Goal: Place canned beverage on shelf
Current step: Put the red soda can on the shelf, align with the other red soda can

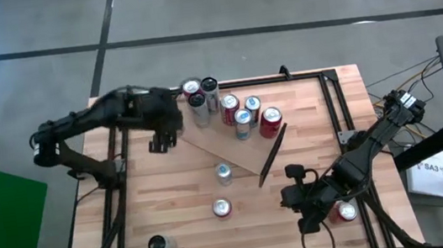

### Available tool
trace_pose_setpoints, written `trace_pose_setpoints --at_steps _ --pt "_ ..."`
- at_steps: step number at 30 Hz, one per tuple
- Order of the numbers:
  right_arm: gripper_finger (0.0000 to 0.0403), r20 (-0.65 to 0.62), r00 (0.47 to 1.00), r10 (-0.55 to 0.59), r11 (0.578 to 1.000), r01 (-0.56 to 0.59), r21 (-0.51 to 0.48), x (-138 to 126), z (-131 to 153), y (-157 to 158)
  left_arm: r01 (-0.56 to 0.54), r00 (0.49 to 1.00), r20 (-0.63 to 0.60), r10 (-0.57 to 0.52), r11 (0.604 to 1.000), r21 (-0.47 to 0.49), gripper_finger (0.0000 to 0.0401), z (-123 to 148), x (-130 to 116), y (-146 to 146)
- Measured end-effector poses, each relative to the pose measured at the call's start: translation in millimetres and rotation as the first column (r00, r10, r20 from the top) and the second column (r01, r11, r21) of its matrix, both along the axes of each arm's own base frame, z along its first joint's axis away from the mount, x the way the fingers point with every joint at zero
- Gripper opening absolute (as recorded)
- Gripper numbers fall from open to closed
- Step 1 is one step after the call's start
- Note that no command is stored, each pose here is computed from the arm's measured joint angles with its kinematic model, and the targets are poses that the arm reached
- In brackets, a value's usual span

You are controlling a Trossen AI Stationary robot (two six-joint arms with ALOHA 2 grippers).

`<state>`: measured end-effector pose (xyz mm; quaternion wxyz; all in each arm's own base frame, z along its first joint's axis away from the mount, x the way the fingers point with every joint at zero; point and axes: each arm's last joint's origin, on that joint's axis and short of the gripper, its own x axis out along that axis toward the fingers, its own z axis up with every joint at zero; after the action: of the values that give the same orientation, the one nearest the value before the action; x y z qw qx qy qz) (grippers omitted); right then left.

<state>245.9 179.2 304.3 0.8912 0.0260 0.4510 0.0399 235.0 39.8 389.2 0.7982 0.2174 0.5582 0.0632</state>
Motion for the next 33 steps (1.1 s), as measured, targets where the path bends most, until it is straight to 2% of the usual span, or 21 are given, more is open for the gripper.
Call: trace_pose_setpoints --at_steps 4,16,25,33 --pt "0.0012 0.011 1.000 0.005 1.000 -0.005 -0.016 5 2 -6 0.019 0.998 0.055 -0.015 0.997 -0.079 0.0284 4 -4 22" --pt "0.0012 0.012 1.000 -0.028 0.999 0.028 -0.021 13 3 -18 0.037 0.996 0.084 -0.024 0.985 -0.168 0.0284 0 -14 68" --pt "0.0012 0.019 0.999 -0.040 0.999 0.041 -0.016 15 3 -21 0.055 0.997 0.062 -0.043 0.979 -0.198 0.0284 -10 -7 85" --pt "0.0012 0.024 0.998 -0.051 0.999 0.051 -0.006 16 4 -21 0.063 0.997 0.052 -0.053 0.974 -0.216 0.0284 -17 -3 88"
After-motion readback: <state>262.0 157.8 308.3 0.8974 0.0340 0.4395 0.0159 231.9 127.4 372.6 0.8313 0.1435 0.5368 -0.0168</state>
